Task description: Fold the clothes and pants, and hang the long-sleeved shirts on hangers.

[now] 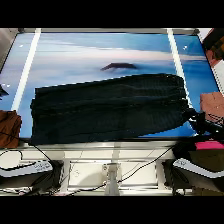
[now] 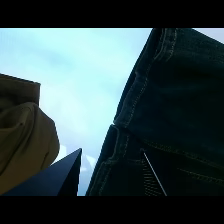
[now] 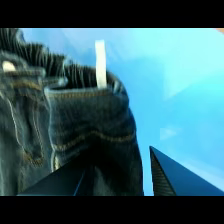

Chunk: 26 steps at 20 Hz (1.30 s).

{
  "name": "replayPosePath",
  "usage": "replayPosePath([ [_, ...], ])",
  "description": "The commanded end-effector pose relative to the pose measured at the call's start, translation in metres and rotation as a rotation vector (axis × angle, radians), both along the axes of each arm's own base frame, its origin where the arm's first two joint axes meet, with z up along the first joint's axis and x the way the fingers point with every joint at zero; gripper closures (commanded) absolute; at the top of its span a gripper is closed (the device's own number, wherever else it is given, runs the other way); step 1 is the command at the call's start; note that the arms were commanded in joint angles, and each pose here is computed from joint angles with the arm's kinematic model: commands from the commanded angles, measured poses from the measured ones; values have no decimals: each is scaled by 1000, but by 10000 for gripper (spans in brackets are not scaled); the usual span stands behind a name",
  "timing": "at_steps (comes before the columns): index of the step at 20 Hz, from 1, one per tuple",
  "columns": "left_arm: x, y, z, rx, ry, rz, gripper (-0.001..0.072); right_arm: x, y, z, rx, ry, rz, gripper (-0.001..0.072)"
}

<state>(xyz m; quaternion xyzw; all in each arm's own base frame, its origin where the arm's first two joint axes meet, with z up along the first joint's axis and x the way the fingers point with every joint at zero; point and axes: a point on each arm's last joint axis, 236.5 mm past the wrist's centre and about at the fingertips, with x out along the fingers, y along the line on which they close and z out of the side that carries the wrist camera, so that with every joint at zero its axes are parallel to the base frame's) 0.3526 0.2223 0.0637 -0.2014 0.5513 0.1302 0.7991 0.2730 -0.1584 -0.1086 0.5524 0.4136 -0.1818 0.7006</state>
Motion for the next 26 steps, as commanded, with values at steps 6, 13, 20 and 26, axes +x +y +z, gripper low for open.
replayPosePath([
  [6, 0, 0, 0, 1, 0, -3, 311, -5, -11, 11, -47, 21, -46, 90],
  [13, 0, 0, 0, 7, 0, -16, 469, 5, -31, 1, -42, 1, -167, 101],
  [20, 0, 0, 0, 6, 0, -16, 468, 11, -23, -13, 35, -8, -182, 167],
  [26, 0, 0, 0, 6, 0, -16, 468, 13, 0, -7, 25, -52, -6, 168],
])
